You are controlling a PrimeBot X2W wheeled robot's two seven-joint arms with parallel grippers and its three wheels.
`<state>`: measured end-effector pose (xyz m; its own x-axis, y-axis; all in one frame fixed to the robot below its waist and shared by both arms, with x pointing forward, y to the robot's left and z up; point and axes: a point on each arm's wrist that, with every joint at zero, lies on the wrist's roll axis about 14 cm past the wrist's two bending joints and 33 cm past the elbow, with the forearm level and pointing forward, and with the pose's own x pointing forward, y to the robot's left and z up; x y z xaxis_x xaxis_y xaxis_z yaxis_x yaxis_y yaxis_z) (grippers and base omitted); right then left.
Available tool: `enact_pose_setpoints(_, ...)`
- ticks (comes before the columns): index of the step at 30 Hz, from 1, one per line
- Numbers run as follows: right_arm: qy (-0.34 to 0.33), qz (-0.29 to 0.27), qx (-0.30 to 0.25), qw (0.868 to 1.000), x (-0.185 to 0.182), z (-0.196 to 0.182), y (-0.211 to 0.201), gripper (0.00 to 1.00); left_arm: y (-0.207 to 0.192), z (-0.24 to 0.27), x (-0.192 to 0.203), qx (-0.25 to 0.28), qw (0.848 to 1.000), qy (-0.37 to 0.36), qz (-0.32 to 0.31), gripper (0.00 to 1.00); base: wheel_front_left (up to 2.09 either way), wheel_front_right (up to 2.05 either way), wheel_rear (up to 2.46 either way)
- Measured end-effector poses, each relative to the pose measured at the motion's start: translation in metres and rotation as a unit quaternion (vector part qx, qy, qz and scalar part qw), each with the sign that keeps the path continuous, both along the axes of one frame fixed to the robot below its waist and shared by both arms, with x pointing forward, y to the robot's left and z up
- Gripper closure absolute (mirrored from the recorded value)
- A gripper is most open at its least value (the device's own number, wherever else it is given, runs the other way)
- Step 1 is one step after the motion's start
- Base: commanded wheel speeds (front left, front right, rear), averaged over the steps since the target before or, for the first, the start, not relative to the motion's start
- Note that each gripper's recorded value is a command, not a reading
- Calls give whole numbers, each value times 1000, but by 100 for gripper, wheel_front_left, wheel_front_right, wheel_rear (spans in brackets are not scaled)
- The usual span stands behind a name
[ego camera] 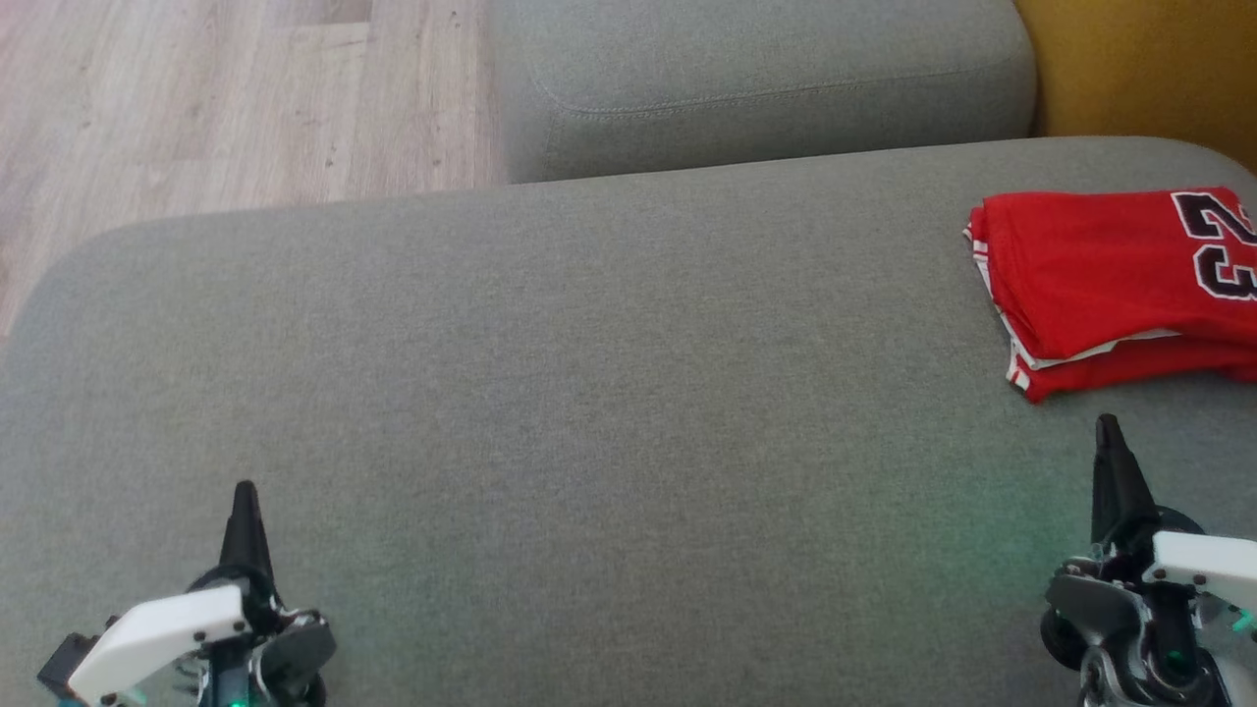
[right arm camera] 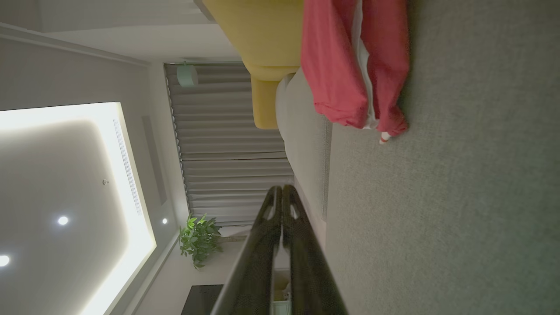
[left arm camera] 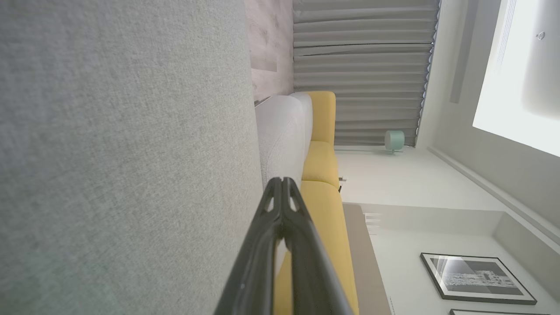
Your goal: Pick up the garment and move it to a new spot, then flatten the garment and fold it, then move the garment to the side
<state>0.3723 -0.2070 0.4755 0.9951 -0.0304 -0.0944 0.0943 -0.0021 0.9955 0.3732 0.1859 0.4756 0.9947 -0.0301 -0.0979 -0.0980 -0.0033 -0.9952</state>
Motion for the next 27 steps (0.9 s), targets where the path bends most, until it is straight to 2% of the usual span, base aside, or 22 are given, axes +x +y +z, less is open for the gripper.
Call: enact_pose_setpoints(27, 0, 1, 1, 1000, 0, 0, 0, 100, 2, 2, 1, -4, 1000, -3, 2, 100, 0, 0, 0)
